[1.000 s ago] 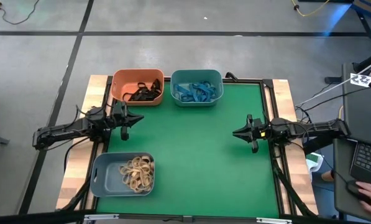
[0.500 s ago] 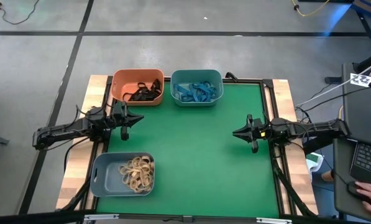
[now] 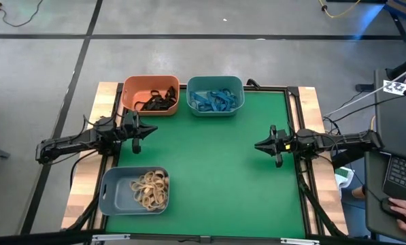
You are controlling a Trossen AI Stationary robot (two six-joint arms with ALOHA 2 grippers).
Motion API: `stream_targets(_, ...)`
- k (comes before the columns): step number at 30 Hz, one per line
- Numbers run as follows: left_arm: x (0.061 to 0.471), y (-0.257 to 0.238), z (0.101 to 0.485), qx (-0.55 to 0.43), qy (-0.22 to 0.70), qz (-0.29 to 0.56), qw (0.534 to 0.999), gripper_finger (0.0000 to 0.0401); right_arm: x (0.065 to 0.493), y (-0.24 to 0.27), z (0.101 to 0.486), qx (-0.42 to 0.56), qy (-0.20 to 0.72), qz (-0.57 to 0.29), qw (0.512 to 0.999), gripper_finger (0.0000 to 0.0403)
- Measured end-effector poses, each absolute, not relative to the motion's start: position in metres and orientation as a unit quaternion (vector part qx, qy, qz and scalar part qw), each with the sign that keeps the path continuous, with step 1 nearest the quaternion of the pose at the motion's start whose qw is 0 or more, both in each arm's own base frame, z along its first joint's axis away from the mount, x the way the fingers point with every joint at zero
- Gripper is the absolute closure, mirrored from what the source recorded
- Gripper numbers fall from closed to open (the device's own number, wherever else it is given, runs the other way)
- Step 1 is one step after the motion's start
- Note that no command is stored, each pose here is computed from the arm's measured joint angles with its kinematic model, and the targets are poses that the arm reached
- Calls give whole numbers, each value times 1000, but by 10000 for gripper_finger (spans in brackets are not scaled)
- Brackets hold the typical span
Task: Sort rubber bands into baskets
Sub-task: Return to Home Position
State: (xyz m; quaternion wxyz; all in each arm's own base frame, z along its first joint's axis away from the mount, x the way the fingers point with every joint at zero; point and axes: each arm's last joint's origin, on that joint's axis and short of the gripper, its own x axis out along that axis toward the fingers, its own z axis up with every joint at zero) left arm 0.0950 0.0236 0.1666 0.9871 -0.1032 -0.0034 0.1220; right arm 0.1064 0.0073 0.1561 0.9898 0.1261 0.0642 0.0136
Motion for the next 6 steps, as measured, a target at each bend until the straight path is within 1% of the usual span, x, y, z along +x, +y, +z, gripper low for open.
stream_targets(6,95,24,167,-104,-4,122,987,397,106,7,156,126,64,13,990,354)
